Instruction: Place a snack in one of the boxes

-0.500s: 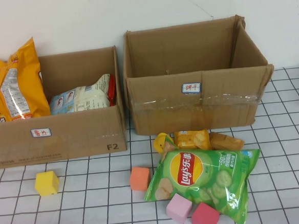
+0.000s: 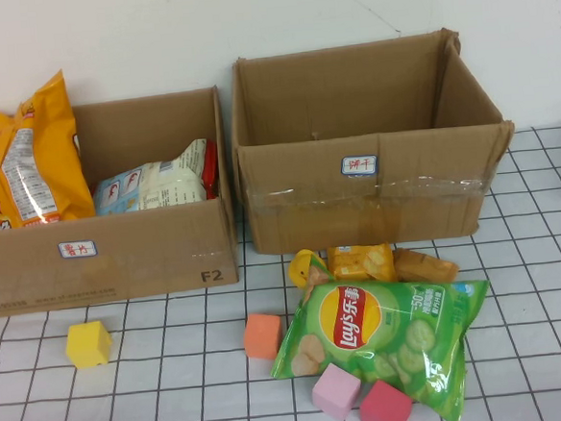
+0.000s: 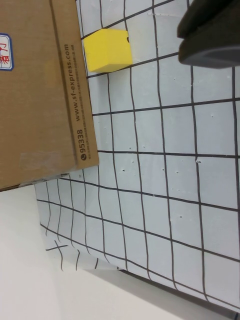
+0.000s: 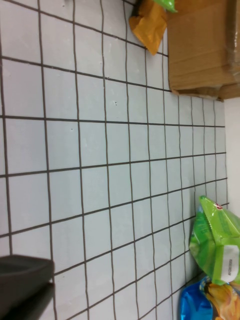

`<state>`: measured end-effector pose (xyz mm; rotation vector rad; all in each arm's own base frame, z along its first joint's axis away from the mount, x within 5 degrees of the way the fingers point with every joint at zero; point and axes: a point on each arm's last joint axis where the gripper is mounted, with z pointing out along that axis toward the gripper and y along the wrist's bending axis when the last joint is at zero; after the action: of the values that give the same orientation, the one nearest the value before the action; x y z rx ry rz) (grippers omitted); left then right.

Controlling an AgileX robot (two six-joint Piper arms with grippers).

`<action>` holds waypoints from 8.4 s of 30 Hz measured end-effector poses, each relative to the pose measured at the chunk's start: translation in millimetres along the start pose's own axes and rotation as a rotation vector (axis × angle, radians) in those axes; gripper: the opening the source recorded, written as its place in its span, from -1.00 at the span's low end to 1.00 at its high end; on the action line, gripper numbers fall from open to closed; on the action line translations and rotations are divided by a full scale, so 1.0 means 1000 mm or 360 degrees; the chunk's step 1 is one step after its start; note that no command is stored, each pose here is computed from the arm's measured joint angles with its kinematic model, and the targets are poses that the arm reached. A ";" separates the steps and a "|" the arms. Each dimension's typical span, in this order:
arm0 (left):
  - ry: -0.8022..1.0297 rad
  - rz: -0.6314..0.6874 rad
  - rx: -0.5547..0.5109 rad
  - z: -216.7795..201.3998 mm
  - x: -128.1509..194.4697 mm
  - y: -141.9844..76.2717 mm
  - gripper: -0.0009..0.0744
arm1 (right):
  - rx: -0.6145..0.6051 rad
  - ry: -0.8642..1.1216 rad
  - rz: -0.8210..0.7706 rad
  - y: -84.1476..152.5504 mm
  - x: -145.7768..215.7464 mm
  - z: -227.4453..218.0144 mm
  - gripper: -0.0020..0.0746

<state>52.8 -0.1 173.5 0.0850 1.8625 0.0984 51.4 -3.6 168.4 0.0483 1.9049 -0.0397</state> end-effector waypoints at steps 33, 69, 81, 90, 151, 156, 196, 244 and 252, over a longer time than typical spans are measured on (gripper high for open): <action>0.0000 0.0000 0.0000 0.000 0.000 0.000 -0.98 | 0.0003 -0.0297 -0.0055 0.000 -0.016 -0.001 -0.95; -0.0479 -0.1777 0.0243 -0.004 -0.027 0.002 -0.98 | -0.0439 -0.0292 0.1008 0.018 -0.022 -0.005 -0.95; -0.0589 -0.0986 0.0378 -0.040 -0.090 -0.004 -0.98 | -0.0425 -0.0304 0.0781 0.019 -0.022 -0.005 -0.95; -0.0082 -0.0489 0.0613 -0.026 -0.181 -0.012 -0.98 | -0.0429 -0.0298 0.0758 0.019 -0.021 -0.005 -0.95; 0.0907 0.1129 0.1350 0.149 -0.186 -0.349 0.62 | -0.0479 -0.0233 0.0715 0.023 -0.018 -0.005 -0.95; 0.0858 0.1095 0.1361 0.156 -0.175 -0.361 0.70 | -0.0482 -0.0230 0.0717 0.023 -0.018 -0.005 -0.95; 0.1233 0.0972 0.1047 0.210 -0.147 -0.372 -0.77 | -0.0496 -0.0228 0.0725 0.024 -0.018 -0.005 -0.95; -0.0205 -0.0247 0.0264 0.236 -0.356 -0.108 -0.96 | -0.0500 -0.0235 0.0702 0.024 -0.018 -0.005 -0.95; 0.0110 -0.0249 0.0266 0.300 -0.303 -0.108 -0.61 | -0.0500 -0.0239 0.0685 0.024 -0.019 -0.005 -0.95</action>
<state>426.3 -133.4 363.1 0.0517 1.9370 -0.1645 53.9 20.7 187.6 0.2339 1.6960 0.5312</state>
